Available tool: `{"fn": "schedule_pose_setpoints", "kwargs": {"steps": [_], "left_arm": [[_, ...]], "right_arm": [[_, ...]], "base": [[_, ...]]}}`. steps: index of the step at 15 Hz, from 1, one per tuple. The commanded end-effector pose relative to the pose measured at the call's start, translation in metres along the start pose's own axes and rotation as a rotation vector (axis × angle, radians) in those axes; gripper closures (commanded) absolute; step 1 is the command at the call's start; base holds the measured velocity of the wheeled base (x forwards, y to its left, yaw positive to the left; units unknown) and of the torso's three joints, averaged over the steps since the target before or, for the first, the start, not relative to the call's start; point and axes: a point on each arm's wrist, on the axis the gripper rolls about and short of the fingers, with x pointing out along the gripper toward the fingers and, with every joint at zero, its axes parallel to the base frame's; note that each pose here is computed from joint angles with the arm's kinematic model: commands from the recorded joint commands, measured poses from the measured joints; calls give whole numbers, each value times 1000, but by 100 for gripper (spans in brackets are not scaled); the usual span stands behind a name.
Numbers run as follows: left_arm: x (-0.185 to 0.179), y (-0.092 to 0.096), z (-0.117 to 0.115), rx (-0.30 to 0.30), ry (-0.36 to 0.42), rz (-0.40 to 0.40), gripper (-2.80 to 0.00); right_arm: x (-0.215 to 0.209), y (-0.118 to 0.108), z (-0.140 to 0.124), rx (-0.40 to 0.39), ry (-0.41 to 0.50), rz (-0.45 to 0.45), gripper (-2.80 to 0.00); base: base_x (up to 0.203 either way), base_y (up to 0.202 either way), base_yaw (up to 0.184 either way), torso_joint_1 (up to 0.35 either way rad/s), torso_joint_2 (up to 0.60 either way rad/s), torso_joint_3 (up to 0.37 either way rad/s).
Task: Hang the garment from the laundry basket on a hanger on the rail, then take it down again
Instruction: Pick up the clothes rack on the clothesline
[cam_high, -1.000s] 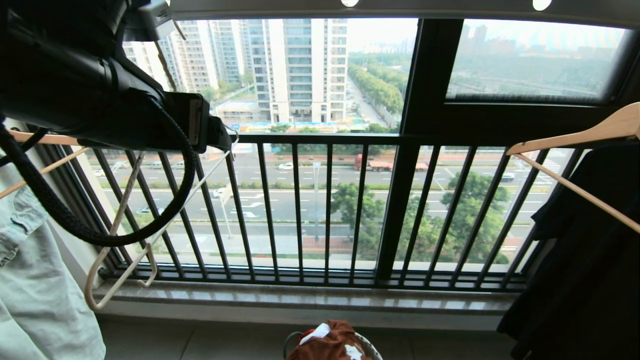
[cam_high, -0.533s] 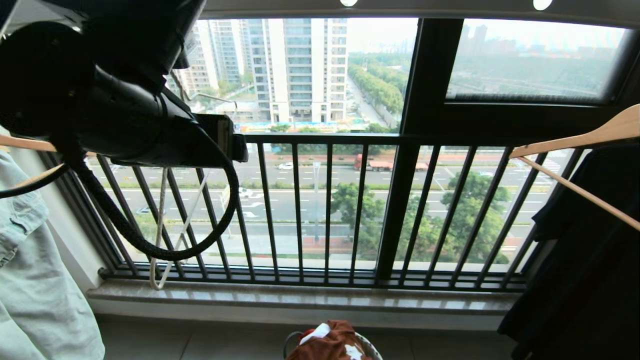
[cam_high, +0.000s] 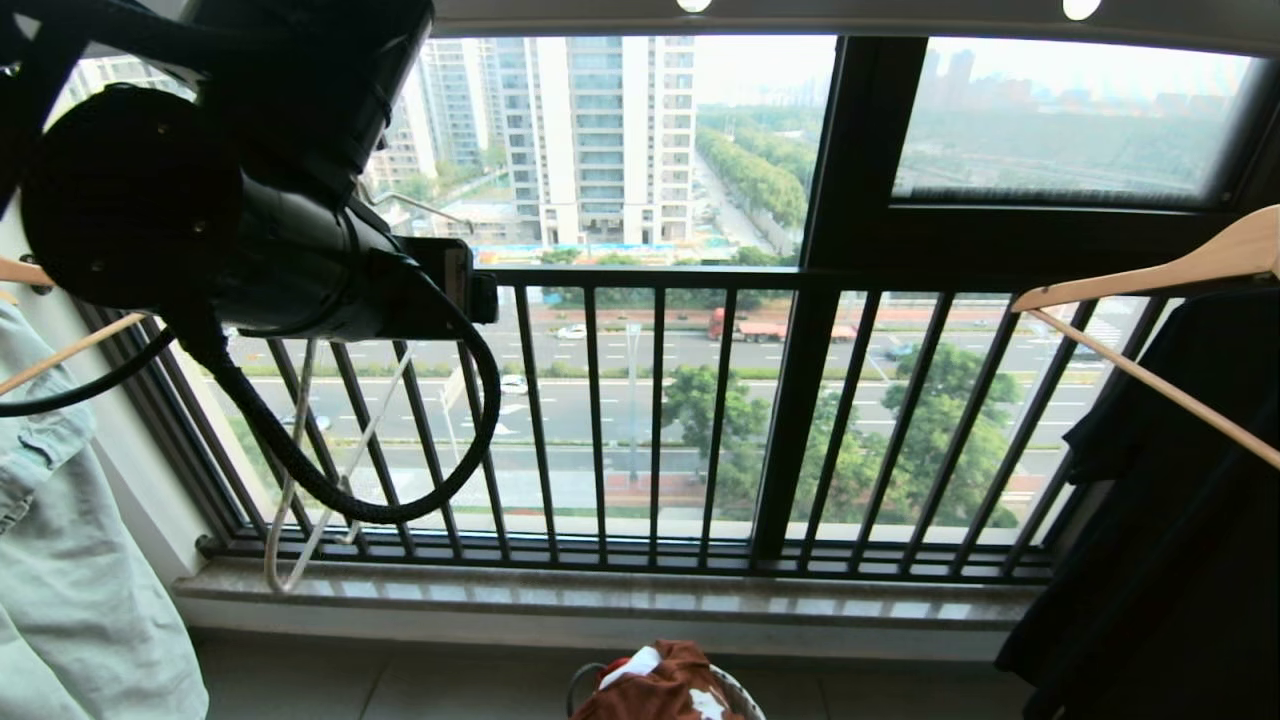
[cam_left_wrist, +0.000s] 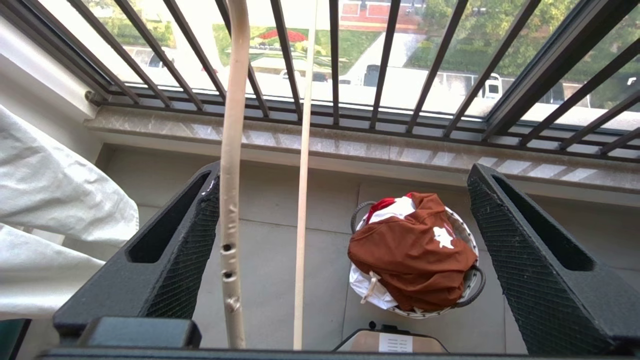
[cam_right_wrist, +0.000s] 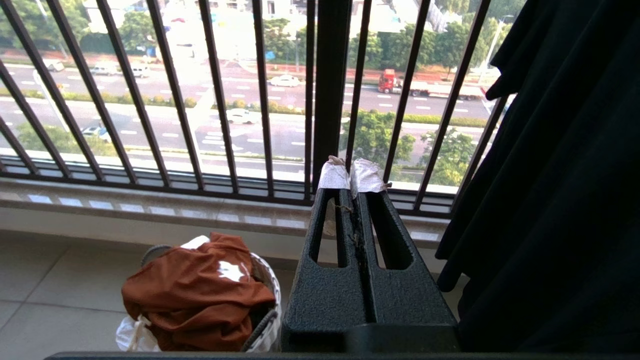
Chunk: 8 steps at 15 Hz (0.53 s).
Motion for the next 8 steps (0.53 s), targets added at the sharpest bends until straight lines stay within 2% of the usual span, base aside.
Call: {"fn": "schedule_pose_setpoints", "kwargs": {"steps": [1,8], "left_arm": [[-3,2,1,-4,-5,3,-280],[-9,9,-2,-4,-9,15,-280]], "right_arm": [[0,0,0,0,1,1,0],[0,0,0,0,2,1,0]], "base": [[0,0,0,0,0,0],[0,0,0,0,0,0]]}}
